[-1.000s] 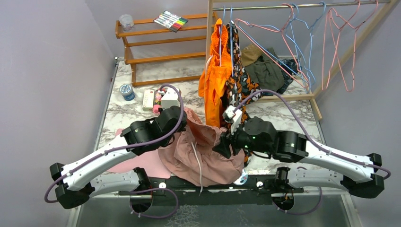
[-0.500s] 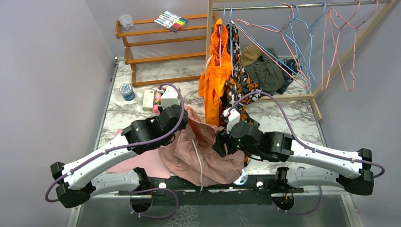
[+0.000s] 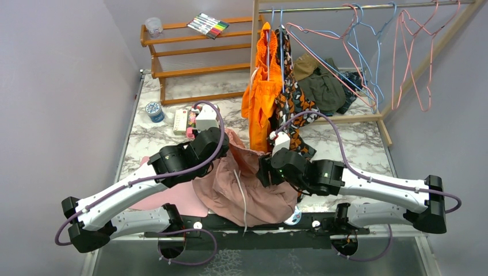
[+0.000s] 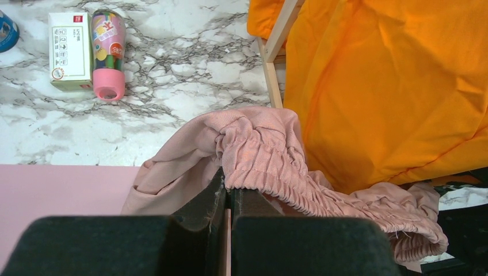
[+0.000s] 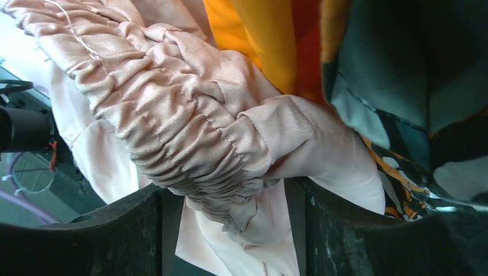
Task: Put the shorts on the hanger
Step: Adjust the shorts at the center of the board.
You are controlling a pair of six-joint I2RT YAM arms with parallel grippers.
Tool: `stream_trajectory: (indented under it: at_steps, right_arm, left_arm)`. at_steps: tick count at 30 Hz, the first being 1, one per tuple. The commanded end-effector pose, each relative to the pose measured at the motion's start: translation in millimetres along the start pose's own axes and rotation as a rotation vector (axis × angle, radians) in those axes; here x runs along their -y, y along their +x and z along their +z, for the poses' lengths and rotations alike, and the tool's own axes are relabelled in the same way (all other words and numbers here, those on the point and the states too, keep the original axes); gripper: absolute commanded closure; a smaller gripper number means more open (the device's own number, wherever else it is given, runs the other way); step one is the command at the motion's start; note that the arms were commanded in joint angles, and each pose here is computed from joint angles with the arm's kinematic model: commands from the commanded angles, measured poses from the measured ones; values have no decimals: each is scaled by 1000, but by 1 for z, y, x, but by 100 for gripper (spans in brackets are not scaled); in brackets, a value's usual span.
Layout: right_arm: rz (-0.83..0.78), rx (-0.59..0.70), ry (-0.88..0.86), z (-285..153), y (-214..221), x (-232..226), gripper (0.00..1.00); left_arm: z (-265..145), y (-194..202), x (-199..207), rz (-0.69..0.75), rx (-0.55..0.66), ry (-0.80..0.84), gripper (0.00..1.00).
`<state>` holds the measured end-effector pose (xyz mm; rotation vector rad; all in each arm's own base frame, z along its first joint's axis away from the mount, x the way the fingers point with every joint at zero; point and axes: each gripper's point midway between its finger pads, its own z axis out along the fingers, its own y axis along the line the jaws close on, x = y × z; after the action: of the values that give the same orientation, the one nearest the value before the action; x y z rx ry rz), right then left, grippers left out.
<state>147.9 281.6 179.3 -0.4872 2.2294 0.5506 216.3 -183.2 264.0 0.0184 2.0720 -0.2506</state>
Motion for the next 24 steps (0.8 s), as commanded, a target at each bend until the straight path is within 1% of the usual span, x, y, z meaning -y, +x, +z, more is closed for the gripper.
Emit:
stream_trajectory:
  at_steps: [1,3,4,6,8,13,17,18,19,24]
  right_arm:
    - [36,41,84,3,-4,13,38]
    - [33,51,77,-1,-7,14,46]
    - [26,71,90,-5,-12,17,52]
    - [13,94,92,-14,-21,20,60]
    - [-8,115,80,-26,-32,20,67]
    - [-49,167,59,-57,-58,22,82]
    - [-66,234,36,-79,-84,20,98]
    - [-76,253,12,-84,-90,16,99]
    - [-92,285,-32,-89,-101,8,99]
    - [-231,394,-491,-128,-136,-82,99]
  left_arm:
    - [-7,-19,1,-51,57,16,100]
    - [-8,-19,-2,-50,63,14,100]
    - [-9,-19,-4,-47,66,12,100]
    - [-13,-21,-9,-51,79,8,100]
    - [-19,-25,-18,-51,94,-9,100]
    - [-47,-59,-42,-78,182,-41,100]
    - [-68,-82,-53,-105,243,-35,100]
    - [-72,-88,-54,-114,257,-29,100]
    - [-78,-96,-56,-124,275,-21,100]
    - [-117,-139,-69,-191,382,27,100]
